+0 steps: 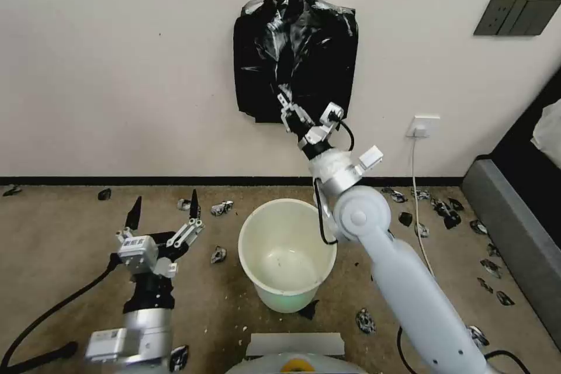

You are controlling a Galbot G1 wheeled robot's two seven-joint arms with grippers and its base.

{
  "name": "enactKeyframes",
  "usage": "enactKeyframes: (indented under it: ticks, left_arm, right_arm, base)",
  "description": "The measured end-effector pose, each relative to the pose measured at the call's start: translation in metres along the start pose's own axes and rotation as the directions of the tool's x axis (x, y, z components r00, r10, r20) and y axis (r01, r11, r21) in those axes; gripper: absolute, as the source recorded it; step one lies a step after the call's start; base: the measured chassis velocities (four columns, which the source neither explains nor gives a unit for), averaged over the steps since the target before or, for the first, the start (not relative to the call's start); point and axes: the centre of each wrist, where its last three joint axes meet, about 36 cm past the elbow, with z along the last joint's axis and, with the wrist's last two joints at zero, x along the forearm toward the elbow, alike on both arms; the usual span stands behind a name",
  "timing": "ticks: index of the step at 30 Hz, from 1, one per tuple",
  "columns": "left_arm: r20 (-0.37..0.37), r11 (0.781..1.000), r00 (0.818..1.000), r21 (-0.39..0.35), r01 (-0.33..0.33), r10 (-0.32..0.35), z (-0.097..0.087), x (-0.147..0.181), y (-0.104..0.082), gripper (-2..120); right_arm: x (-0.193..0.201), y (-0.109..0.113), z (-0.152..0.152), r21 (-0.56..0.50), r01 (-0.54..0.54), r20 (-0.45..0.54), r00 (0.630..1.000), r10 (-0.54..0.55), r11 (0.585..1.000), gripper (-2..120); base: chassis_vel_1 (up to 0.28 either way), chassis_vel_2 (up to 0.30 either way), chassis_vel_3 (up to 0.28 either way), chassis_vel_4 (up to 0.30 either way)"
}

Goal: Place a trash bag onto the trash bin.

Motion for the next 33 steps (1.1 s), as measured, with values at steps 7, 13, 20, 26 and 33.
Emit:
enactKeyframes:
  ticks: [7,13,20,26,33]
  left_arm:
    - [0.005,1.000,1.000,0.005,-0.007,0.007,-0.002,0.000,-0.002,100]
    - [0.005,1.000,1.000,0.007,-0.009,0.009,-0.002,0.000,-0.003,100]
    - [0.005,1.000,1.000,0.009,-0.012,0.012,-0.003,0.000,-0.004,100]
    - [0.005,1.000,1.000,0.009,-0.015,0.015,-0.003,0.000,-0.005,100]
    - [0.003,1.000,1.000,0.013,-0.019,0.019,-0.003,0.001,-0.006,100]
  right_arm:
    - [0.027,0.011,0.007,0.029,0.002,-0.042,0.999,-0.001,1.000,0]
    - [0.042,0.018,0.012,0.049,0.018,-0.071,0.997,-0.014,0.999,0]
    - [0.065,0.025,0.021,0.045,0.010,-0.100,0.995,-0.005,0.999,0]
    - [0.078,0.028,0.027,0.049,0.004,-0.118,0.993,0.002,0.999,0]
    - [0.089,0.032,0.031,0.047,0.002,-0.131,0.991,0.005,0.999,0]
  base:
    - [0.000,0.000,0.000,0.000]
    - [0.000,0.000,0.000,0.000]
    - [0.000,0.000,0.000,0.000]
    - [0.000,0.000,0.000,0.000]
    - [0.000,0.000,0.000,0.000]
